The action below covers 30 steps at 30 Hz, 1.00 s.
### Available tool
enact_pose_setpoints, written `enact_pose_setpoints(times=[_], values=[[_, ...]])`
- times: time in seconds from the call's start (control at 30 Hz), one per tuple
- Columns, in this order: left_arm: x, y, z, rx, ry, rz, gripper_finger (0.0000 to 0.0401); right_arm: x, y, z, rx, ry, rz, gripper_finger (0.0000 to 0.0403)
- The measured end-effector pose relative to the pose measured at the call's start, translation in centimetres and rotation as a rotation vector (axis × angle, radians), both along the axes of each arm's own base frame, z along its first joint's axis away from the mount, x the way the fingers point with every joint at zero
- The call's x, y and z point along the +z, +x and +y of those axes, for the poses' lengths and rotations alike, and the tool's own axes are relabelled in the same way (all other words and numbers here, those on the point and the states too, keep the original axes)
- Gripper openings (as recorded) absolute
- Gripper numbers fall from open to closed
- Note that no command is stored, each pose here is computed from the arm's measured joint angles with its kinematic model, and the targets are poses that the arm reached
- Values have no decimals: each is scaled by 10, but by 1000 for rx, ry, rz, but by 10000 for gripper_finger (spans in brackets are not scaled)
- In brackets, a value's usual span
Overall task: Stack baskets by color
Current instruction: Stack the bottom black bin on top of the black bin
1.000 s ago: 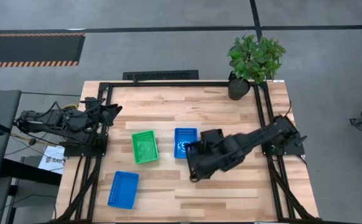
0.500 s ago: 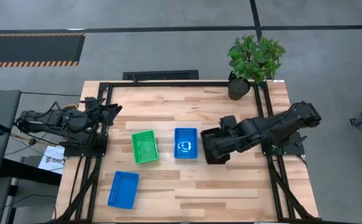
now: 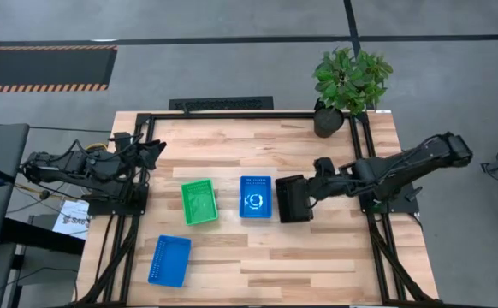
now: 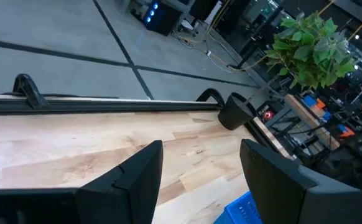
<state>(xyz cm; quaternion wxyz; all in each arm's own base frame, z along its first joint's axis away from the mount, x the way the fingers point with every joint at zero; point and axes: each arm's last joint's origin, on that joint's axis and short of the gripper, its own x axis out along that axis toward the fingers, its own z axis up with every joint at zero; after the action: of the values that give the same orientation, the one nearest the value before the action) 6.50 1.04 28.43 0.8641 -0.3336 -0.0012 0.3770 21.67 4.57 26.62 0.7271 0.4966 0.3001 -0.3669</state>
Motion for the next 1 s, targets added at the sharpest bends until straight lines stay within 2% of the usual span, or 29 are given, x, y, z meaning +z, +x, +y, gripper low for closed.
enact_pose_setpoints(times=[0.17,0.3,0.47,0.63,0.73,0.87,1.0], values=[[0,0,0,18,-14,-18,203,-15,-5,-10,46,44,49,1],[0,0,0,18,-15,-18,203,-24,-7,-18,38,44,90,20],[0,0,0,-8,-26,-15,203,-29,-6,-26,15,39,112,84],[-2,2,-3,-136,-38,33,203,-32,-3,-33,26,40,129,163],[-5,1,-4,-170,-65,56,203,-37,2,-36,30,43,153,192],[-7,1,-4,-171,-97,60,203,-48,9,-39,64,84,214,191],[-7,0,-4,-160,-103,54,203,-59,16,-41,83,103,260,130]])
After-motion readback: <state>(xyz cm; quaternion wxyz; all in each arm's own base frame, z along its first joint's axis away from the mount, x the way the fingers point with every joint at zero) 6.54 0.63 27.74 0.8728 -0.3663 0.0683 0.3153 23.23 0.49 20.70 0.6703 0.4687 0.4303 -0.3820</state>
